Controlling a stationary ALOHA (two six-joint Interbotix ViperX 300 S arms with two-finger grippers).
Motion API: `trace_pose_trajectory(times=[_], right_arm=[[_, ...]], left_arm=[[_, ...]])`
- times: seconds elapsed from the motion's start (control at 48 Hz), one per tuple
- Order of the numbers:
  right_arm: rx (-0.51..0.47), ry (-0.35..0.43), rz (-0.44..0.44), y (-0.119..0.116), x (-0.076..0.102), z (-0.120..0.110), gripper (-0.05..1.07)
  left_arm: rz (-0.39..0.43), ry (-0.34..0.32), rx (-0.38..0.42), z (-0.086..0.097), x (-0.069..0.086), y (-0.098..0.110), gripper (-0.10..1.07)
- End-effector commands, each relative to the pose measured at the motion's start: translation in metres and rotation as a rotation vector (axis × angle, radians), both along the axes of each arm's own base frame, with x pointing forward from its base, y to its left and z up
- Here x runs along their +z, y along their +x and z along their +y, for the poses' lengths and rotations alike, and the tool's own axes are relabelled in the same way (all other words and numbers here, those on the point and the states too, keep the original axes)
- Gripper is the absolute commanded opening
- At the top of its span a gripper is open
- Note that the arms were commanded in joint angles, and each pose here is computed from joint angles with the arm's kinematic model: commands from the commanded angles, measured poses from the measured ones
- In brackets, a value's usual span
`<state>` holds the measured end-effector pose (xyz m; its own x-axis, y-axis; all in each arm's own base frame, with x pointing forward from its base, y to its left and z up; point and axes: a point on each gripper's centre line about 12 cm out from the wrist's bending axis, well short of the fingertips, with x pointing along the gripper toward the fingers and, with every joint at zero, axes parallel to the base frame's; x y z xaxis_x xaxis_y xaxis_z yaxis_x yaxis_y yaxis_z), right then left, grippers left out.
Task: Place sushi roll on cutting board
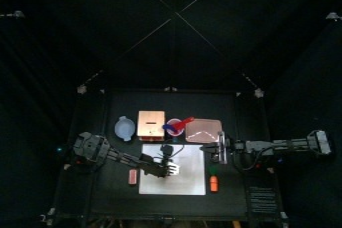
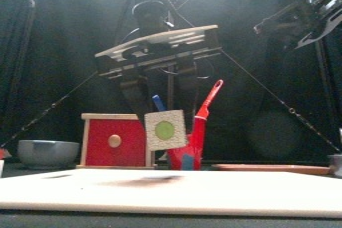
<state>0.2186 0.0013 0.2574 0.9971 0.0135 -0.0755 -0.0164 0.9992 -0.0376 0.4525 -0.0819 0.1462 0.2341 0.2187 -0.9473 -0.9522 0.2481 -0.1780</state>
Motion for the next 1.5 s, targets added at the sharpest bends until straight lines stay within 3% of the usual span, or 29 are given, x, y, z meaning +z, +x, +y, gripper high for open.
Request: trace_pose_trajectory(times=[0.0,0.333,0.646,1.0,1.104,1.312,1.479], right_arm=[[0.003,0.002,-0.021,0.001,0.007,0.001,0.01],[0.005,-0.004,-0.023,0.001,0.007,0.001,0.01],[0.006,-0.001,-0.008,-0.001,0.001,0.001,0.01],[0.005,-0.004,-0.017,0.0,0.005,0.001,0.01],[0.007,-0.006,-0.018,0.0,0.005,0.001,0.01],[0.003,0.006,-0.018,0.0,0.006,0.001,0.01],[-0.01,0.04,-0.014,0.0,0.006,0.0,0.01]], left_arm=[[-0.053,-0.011,0.019,0.004,0.014,0.014,0.59],[-0.06,-0.02,0.065,0.01,0.006,0.034,0.59],[-0.039,-0.014,0.066,0.015,0.006,0.031,0.6],[-0.04,-0.024,0.073,0.015,0.007,0.031,0.95],[-0.04,-0.023,0.072,0.015,0.007,0.031,0.99],[-0.079,0.032,0.045,0.021,0.023,0.032,0.99],[-0.154,0.136,-0.007,0.029,0.055,0.029,0.99]])
